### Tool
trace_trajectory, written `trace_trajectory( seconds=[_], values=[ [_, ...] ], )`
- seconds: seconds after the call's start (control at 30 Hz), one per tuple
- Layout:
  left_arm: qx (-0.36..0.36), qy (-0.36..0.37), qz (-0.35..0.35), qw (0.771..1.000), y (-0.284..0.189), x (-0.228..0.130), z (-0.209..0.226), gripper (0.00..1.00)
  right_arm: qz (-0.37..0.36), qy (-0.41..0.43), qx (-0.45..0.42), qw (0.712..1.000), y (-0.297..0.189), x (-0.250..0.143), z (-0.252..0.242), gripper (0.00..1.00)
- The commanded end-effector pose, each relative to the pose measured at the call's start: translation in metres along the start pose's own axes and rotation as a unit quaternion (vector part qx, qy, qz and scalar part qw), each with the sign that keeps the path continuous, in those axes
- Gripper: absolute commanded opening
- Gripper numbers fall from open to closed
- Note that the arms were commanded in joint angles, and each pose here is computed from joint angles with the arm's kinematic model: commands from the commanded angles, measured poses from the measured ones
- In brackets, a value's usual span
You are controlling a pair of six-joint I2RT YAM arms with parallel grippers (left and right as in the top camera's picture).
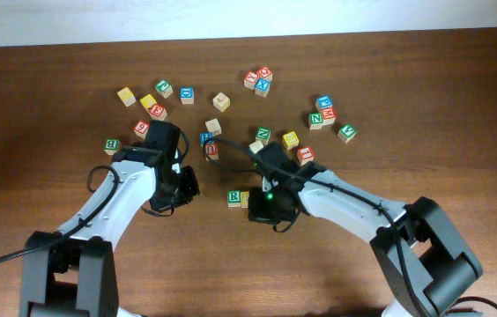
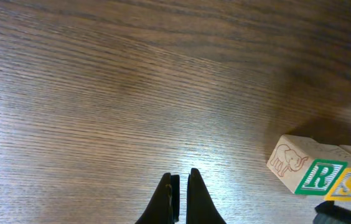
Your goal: Spell out RSS
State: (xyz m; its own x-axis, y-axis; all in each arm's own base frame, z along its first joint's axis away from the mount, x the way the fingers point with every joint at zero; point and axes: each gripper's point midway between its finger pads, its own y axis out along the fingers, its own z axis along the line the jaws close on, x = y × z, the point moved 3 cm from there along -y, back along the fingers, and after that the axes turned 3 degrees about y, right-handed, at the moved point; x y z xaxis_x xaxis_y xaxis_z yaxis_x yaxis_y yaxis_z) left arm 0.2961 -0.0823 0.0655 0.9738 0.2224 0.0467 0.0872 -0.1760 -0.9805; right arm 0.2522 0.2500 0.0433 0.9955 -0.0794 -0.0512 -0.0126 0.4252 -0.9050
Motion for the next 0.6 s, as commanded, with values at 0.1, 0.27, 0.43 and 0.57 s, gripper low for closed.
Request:
trace_trajectory(
  seconds=[0.1, 0.27, 0.43, 0.57],
  values=[
    [0.029, -0.02, -0.002, 0.999, -0.002, -0.003, 0.011, 0.0, -0.029, 0.001, -0.015, 0.999, 0.001, 0.003, 0.002, 0.04],
    [0.029, -0.024, -0.002, 0.999, -0.002, -0.002, 0.013, 0.0, -0.051, -0.006, -0.03, 0.998, 0.001, 0.007, 0.001, 0.04],
    [0.03, -0.028, 0.0, 0.999, -0.002, -0.002, 0.016, 0.0, -0.058, -0.012, -0.022, 0.998, 0.003, 0.006, 0.009, 0.04],
    [0.03, -0.028, 0.001, 0.999, -0.002, -0.002, 0.016, 0.0, -0.061, -0.012, -0.019, 0.998, 0.003, 0.007, 0.011, 0.04]
  ],
)
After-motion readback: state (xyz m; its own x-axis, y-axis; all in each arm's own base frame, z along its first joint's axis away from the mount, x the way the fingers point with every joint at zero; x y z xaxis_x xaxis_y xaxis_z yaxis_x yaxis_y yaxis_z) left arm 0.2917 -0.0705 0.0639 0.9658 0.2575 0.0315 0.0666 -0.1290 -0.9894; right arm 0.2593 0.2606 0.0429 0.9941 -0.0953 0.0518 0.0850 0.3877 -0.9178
